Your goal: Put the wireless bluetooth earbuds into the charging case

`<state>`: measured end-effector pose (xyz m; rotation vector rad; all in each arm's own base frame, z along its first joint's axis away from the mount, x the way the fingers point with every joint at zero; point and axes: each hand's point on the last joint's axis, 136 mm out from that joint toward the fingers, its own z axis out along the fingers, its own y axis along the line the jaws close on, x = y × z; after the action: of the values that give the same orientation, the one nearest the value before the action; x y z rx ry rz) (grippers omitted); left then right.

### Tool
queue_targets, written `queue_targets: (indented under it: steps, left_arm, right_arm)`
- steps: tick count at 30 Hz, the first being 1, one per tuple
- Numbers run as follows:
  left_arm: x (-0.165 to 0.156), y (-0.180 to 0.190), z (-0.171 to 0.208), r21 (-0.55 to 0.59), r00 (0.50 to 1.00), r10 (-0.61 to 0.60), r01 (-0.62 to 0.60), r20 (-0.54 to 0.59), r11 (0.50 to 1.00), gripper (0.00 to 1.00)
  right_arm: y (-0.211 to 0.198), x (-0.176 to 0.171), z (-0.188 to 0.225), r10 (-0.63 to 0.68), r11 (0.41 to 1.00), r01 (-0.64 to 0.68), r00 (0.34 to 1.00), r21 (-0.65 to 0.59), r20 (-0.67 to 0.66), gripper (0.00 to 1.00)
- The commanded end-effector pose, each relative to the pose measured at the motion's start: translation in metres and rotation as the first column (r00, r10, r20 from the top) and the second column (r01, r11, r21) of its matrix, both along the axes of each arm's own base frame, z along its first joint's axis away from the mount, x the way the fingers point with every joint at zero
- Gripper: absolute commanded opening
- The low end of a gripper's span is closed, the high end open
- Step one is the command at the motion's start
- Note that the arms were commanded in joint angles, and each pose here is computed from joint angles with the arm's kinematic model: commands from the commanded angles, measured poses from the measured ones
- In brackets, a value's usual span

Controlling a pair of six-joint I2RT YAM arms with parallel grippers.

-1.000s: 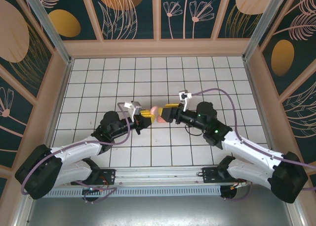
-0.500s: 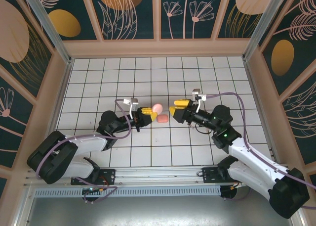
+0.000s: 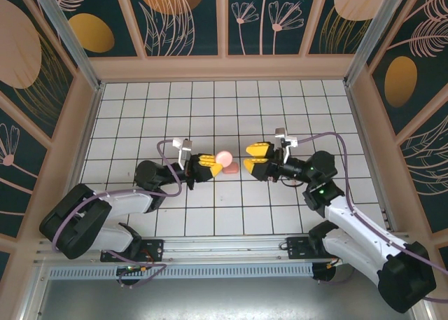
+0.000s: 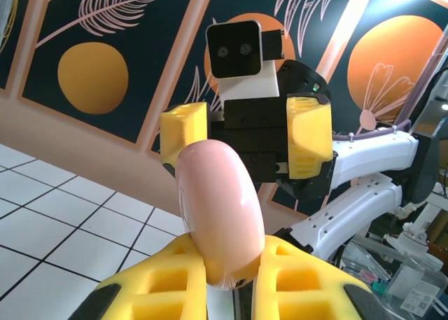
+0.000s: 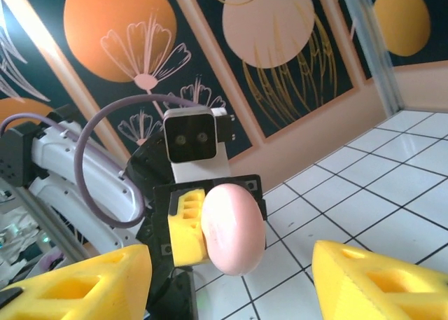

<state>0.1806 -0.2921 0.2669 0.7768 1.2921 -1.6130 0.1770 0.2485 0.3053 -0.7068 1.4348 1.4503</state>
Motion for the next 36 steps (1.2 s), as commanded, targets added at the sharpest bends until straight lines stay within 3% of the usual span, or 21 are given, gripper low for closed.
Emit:
queue_targets:
  steps: [1, 14, 23, 31, 36]
  left_arm:
    - [-0.011, 0.004, 0.026, -0.049, 0.995, -0.034, 0.039, 0.091, 0.998, 0.12]
    - [-0.018, 0.006, 0.036, -0.051, 0.991, -0.049, 0.056, 0.128, 0.997, 0.13]
    - [-0.020, 0.005, 0.037, -0.047, 0.990, -0.052, 0.059, 0.135, 0.997, 0.13]
    - [-0.023, 0.005, 0.040, -0.049, 0.988, -0.055, 0.063, 0.143, 0.997, 0.13]
    - [-0.024, 0.006, 0.041, -0.045, 0.988, -0.051, 0.058, 0.147, 0.997, 0.13]
  right_arm:
    - [0.002, -0.012, 0.024, 0.069, 0.997, -0.072, 0.993, 0.029, 0.100, 0.62]
    - [0.021, -0.020, 0.032, 0.203, 0.979, -0.205, 0.965, -0.006, 0.165, 0.61]
    - [0.039, -0.028, 0.034, 0.285, 0.958, -0.281, 0.928, -0.052, 0.240, 0.51]
    - [0.047, -0.026, 0.033, 0.327, 0.945, -0.319, 0.913, -0.074, 0.242, 0.47]
    - [0.051, -0.026, 0.029, 0.344, 0.939, -0.333, 0.909, -0.085, 0.235, 0.39]
